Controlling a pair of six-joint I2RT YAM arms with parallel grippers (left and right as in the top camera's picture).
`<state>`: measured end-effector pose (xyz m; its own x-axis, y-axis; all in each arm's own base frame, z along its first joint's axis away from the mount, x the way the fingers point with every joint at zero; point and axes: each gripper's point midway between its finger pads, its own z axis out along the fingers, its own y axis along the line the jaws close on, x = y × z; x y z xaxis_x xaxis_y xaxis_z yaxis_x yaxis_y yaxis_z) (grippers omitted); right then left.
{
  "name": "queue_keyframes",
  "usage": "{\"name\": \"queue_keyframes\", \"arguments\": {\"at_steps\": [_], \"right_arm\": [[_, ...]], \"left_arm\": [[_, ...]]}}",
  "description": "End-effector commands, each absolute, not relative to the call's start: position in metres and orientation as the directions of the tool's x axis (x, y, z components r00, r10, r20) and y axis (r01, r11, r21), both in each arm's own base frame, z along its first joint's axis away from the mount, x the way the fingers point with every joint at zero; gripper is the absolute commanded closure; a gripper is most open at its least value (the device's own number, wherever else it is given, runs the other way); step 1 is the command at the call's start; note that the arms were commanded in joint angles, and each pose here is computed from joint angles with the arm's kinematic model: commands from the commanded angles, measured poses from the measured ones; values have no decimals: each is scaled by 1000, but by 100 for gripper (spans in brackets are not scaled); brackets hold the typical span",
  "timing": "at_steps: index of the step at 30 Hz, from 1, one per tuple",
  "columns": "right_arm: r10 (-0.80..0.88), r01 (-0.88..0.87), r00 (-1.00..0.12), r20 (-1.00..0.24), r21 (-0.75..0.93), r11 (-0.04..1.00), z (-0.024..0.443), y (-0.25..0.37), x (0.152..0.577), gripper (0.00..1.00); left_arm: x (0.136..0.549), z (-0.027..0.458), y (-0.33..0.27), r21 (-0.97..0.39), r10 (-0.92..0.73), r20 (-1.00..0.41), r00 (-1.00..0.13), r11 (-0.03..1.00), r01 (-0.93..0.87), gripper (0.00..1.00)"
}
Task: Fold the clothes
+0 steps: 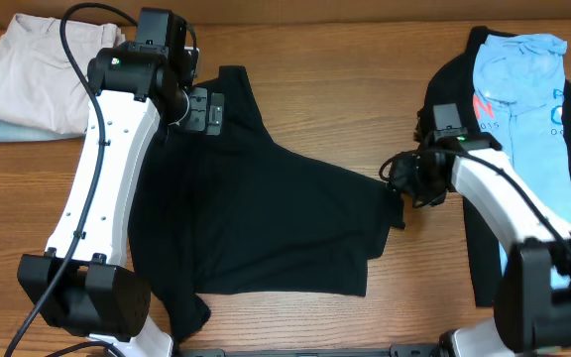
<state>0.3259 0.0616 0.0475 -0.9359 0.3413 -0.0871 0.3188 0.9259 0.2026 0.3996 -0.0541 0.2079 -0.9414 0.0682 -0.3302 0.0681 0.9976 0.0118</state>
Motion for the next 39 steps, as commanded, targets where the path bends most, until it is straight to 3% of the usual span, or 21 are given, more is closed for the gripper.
{"name": "queue_keyframes", "arguments": {"at_steps": [1,4,7,11,12,17,21,25,30,34,39], "right_arm": [[317,307,-948,-19,198,931,22,65,323,44],[316,308,-949,-1,208,928,11,68,325,49],[314,301,-949,-24,232,925,12,71,332,66],[292,264,-953,-73,269,926,25,76,348,96],[268,231,-959,-92,294,927,33,81,353,96],[140,70,-972,-190,336,939,80,104,365,96],[64,5,-982,-175,316,949,94,131,344,96],[-61,-80,-995,-73,299,951,91,176,296,96],[-340,-331,-940,-17,282,901,88,253,216,95],[-403,-394,-915,-22,260,881,87,282,183,63],[-312,-312,-949,-46,277,909,101,269,199,47]], "left_arm": [[399,202,-55,12,84,-313,-946,996,85,0],[399,202,-55,12,85,-313,-946,996,85,0],[399,202,-55,13,85,-314,-946,996,85,0],[400,203,-55,12,84,-317,-945,996,85,0],[401,203,-55,12,84,-319,-944,996,85,0],[405,204,-56,11,83,-336,-938,996,84,0],[407,205,-56,11,82,-345,-935,996,84,0],[409,206,-55,11,80,-352,-932,997,82,0],[412,206,-48,9,62,-360,-931,998,63,0],[412,206,-44,9,53,-358,-932,999,53,0],[412,206,-43,9,51,-359,-932,999,51,0]]}}
